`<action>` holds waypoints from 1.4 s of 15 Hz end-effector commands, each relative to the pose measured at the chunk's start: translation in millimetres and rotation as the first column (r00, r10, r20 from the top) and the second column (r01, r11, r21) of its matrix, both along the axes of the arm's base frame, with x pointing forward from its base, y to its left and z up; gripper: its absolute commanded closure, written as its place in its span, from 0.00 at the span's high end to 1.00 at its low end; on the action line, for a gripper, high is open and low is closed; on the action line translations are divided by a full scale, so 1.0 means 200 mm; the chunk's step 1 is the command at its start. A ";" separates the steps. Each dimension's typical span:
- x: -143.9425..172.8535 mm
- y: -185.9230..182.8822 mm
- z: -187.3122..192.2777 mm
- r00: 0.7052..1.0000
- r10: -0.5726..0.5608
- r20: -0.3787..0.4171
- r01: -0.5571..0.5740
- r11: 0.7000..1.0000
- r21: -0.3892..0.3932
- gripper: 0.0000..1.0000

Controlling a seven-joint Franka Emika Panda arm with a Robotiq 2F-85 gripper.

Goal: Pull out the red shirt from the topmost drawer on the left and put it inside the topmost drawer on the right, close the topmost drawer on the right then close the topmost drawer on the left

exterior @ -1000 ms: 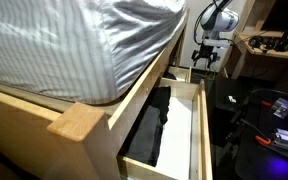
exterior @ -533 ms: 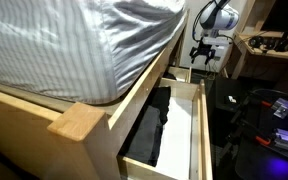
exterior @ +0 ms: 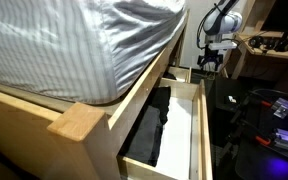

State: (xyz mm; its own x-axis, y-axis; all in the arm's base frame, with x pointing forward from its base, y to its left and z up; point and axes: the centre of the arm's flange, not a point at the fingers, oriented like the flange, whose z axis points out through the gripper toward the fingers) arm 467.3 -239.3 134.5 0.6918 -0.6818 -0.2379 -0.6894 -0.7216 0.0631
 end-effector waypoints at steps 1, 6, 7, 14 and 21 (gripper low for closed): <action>-0.17 0.07 0.00 0.989 0.013 -0.147 -0.018 0.999 -0.033 1.00; -0.18 0.07 -0.08 0.981 0.011 -0.196 -0.025 0.997 -0.070 1.00; -0.18 0.08 -0.08 0.980 0.011 -0.200 -0.026 0.997 -0.073 1.00; -0.06 0.51 -0.33 0.984 0.106 -0.146 -0.137 0.964 -0.228 1.00; -0.06 0.45 -0.26 0.983 0.084 -0.164 -0.119 0.969 -0.216 1.00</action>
